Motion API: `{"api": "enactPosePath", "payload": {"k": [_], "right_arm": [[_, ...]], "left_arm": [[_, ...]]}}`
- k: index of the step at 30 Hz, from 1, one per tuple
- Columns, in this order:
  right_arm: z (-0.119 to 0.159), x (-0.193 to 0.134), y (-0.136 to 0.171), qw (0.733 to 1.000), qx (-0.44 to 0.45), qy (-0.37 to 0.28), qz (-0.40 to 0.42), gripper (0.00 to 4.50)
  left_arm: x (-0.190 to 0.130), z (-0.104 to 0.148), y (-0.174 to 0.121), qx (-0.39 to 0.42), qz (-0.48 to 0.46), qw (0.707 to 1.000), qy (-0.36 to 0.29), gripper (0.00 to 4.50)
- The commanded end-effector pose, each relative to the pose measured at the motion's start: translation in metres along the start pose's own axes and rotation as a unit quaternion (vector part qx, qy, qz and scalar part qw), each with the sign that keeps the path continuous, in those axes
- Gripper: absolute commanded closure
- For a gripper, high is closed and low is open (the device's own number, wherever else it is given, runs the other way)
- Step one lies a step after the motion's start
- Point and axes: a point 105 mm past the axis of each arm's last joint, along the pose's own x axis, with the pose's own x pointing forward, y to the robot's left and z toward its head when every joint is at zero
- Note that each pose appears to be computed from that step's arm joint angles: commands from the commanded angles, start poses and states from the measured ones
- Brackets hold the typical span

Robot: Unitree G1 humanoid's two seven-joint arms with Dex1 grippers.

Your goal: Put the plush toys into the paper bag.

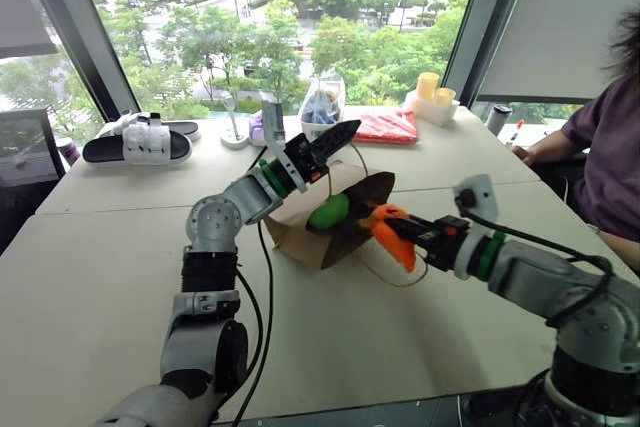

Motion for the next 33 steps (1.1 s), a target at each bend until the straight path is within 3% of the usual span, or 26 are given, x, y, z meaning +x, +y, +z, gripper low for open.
{"api": "enactPosePath", "payload": {"k": [1, 8, 17, 23, 27, 29, 33], "right_arm": [[0.01, 0.02, -0.003, 1.0, -0.007, -0.014, -0.018, 4.48], [0.009, 0.053, -0.021, 0.999, 0.001, 0.0, -0.043, 4.48], [0.016, 0.066, -0.005, 1.0, -0.008, -0.013, -0.016, 0.02], [0.017, 0.033, -0.001, 1.0, -0.015, -0.018, 0.01, 0.02], [0.025, -0.008, -0.003, 0.998, -0.018, -0.042, 0.034, 0.02], [0.027, -0.027, -0.012, 0.998, -0.009, -0.056, 0.022, 0.02], [0.007, -0.058, -0.054, 0.996, -0.008, -0.033, -0.088, 0.02]], "left_arm": [[0.007, 0.003, -0.016, 0.012, -0.028, 1.0, -0.003, 4.5], [0.002, 0.004, -0.018, 0.01, -0.024, 1.0, -0.01, 4.5], [0.0, 0.015, -0.014, -0.007, -0.01, 0.999, -0.046, 4.5], [-0.001, 0.022, -0.01, -0.011, -0.002, 0.998, -0.059, 4.5], [-0.001, 0.024, -0.007, -0.011, -0.001, 0.998, -0.06, 4.5], [-0.001, 0.024, -0.007, -0.011, -0.001, 0.998, -0.059, 4.5], [-0.001, 0.023, -0.004, -0.014, -0.001, 0.998, -0.058, 4.5]]}}
